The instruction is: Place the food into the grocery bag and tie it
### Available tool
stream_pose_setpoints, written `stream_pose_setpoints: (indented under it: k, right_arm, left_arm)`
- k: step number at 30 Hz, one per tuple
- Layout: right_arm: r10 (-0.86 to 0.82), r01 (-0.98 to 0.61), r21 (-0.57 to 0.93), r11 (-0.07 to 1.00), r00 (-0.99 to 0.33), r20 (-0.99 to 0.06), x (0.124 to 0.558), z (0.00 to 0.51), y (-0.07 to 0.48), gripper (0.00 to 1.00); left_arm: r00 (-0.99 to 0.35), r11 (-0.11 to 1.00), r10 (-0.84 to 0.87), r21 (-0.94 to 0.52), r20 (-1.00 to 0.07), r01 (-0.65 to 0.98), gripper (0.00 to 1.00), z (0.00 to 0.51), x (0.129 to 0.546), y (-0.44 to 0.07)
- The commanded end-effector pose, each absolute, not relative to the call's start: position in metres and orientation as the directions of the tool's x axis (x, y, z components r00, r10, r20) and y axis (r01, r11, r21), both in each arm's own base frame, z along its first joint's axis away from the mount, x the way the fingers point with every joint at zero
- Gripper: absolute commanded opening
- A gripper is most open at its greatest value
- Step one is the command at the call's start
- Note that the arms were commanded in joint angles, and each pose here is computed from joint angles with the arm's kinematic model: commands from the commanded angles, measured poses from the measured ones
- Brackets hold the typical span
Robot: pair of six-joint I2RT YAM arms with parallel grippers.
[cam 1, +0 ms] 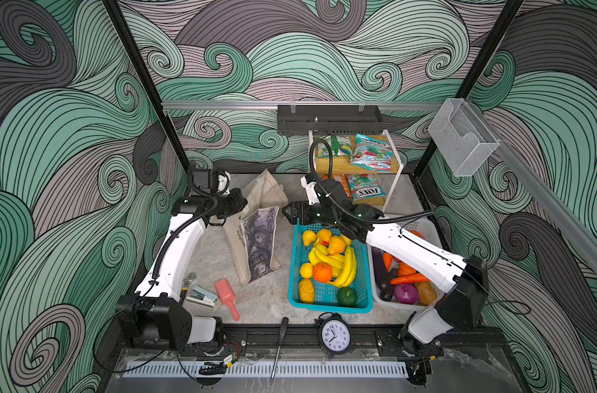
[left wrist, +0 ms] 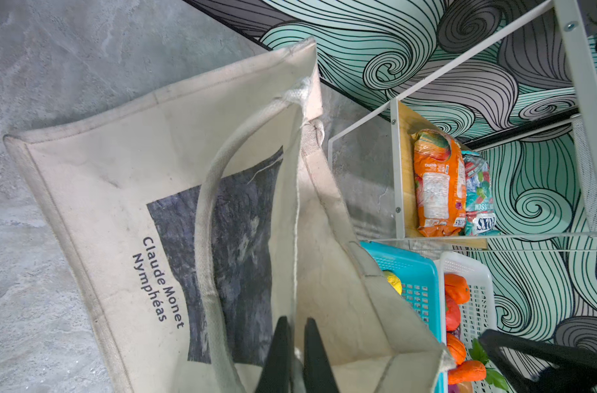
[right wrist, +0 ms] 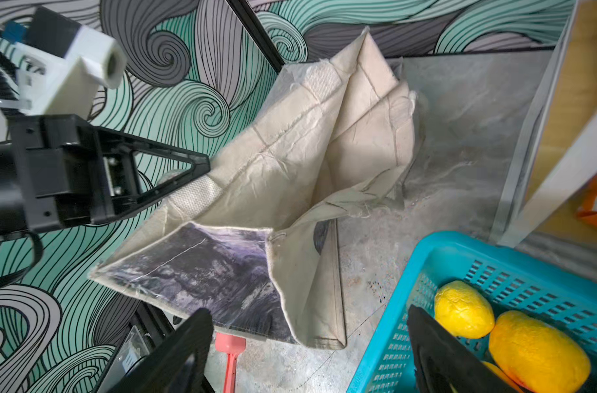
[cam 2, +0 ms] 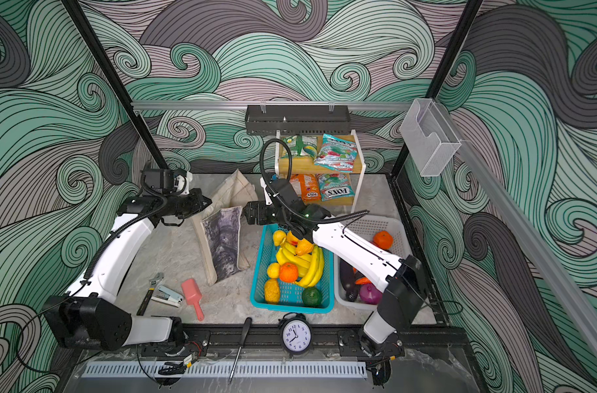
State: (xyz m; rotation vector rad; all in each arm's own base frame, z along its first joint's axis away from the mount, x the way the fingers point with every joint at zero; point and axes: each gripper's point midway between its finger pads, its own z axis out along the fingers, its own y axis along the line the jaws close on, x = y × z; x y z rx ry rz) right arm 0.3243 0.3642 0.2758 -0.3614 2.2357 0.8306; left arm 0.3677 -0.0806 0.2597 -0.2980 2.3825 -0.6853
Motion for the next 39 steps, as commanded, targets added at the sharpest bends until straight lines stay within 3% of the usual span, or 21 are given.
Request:
stream_pose_setpoints:
  k: [1,6,7,10,11,12,17,23,27,29,34,39]
  right_arm:
    - [0.036,-0.436,0.481,0.761,-0.712,-0.702,0.327,0.282,0.362,0.89]
    - [0.055,-0.436,0.490,0.755,-0.702,-0.710,0.331,0.282,0.365,0.90]
    - [0.063,-0.435,0.494,0.753,-0.700,-0.711,0.332,0.282,0.365,0.91]
    - [0.083,-0.422,0.512,0.748,-0.706,-0.704,0.334,0.281,0.367,0.93]
    - [0.081,-0.421,0.517,0.746,-0.713,-0.697,0.334,0.279,0.370,0.94]
    - [0.080,-0.417,0.520,0.746,-0.718,-0.691,0.335,0.277,0.371,0.94]
    - [0.075,-0.388,0.533,0.752,-0.753,-0.653,0.342,0.260,0.381,0.95]
    - [0.069,-0.356,0.554,0.753,-0.794,-0.604,0.354,0.232,0.401,0.92]
    - [0.076,-0.367,0.583,0.725,-0.798,-0.597,0.354,0.228,0.409,0.88]
    - [0.075,-0.379,0.592,0.711,-0.796,-0.600,0.351,0.231,0.410,0.83]
    - [0.078,-0.394,0.599,0.697,-0.789,-0.609,0.339,0.237,0.402,0.80]
    - [0.113,-0.355,0.582,0.732,-0.779,-0.617,0.339,0.238,0.380,0.87]
  left_arm:
    - [-0.791,0.819,-0.344,-0.574,-0.506,0.011,0.00,0.263,0.355,-0.089]
    - [-0.811,0.835,-0.321,-0.550,-0.489,0.001,0.00,0.256,0.355,-0.087]
    - [-0.806,0.849,-0.318,-0.529,-0.499,-0.007,0.07,0.257,0.356,-0.082]
    - [-0.770,0.901,-0.296,-0.433,-0.565,-0.029,0.54,0.264,0.358,-0.066]
    - [-0.753,0.924,-0.285,-0.379,-0.593,-0.051,0.93,0.269,0.358,-0.058]
    - [-0.737,0.937,-0.269,-0.345,-0.620,-0.052,0.99,0.274,0.358,-0.054]
    - [-0.717,0.964,-0.207,-0.263,-0.665,-0.034,0.99,0.292,0.363,-0.054]
    - [-0.818,0.926,-0.247,-0.374,-0.519,-0.042,0.97,0.242,0.391,-0.070]
    - [-0.872,0.899,-0.228,-0.438,-0.433,-0.017,0.70,0.227,0.394,-0.087]
    - [-0.901,0.902,-0.212,-0.432,-0.378,-0.031,0.45,0.219,0.387,-0.088]
    - [-0.923,0.881,-0.193,-0.473,-0.333,-0.014,0.00,0.212,0.368,-0.099]
    - [-0.903,0.899,-0.199,-0.439,-0.382,-0.013,0.00,0.220,0.351,-0.089]
